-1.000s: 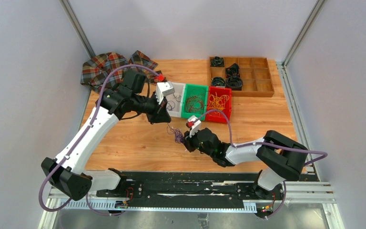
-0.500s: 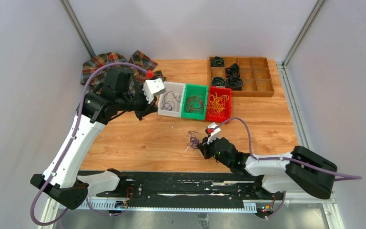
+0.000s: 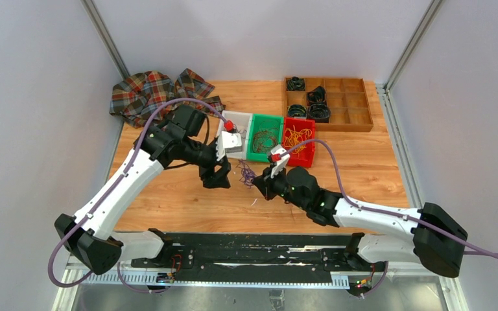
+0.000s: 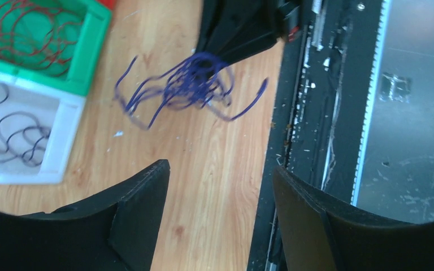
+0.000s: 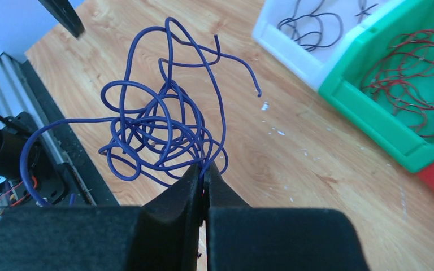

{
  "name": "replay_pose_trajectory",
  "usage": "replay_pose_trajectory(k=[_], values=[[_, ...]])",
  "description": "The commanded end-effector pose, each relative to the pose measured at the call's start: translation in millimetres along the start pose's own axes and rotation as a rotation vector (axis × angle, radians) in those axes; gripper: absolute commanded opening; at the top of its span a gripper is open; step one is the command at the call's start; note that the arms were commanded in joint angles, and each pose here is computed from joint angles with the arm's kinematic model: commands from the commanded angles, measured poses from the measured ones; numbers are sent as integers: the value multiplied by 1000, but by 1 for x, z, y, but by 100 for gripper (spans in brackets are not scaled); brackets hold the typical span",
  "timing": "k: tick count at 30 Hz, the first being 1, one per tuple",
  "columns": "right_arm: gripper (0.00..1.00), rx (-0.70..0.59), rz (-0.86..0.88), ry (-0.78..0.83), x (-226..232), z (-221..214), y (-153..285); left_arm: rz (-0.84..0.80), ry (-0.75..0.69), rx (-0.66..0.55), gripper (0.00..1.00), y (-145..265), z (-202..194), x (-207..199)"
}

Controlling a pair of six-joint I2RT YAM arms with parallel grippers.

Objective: Untangle the cables

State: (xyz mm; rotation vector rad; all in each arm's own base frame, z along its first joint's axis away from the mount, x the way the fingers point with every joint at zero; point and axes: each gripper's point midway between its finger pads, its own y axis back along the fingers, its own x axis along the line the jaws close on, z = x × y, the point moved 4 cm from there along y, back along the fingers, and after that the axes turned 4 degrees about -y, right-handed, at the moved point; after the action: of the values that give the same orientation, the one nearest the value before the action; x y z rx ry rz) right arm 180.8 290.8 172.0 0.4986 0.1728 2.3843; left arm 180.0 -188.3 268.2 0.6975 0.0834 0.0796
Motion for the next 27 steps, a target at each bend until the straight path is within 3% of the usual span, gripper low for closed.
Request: replay_pose_trajectory(k=[1, 13, 16, 21, 25, 27], values=[[1, 108, 69, -11, 14, -6, -9, -102, -55, -35, 71, -12, 6, -10], [1, 102, 176, -57, 44, 16, -24, -123, -20, -13, 65, -29, -9, -6], [1, 108, 193, -75, 48, 15, -25, -84, -21, 5, 52, -31, -10, 2], [1, 97, 167, -106, 42, 11, -19, 6, -21, 37, 5, -26, -10, 14], [1, 68, 143, -141, 34, 7, -11, 44, -20, 40, 1, -20, -9, 13], [7, 57, 122, -150, 29, 8, -8, 66, -11, 39, 1, -16, -7, 14]])
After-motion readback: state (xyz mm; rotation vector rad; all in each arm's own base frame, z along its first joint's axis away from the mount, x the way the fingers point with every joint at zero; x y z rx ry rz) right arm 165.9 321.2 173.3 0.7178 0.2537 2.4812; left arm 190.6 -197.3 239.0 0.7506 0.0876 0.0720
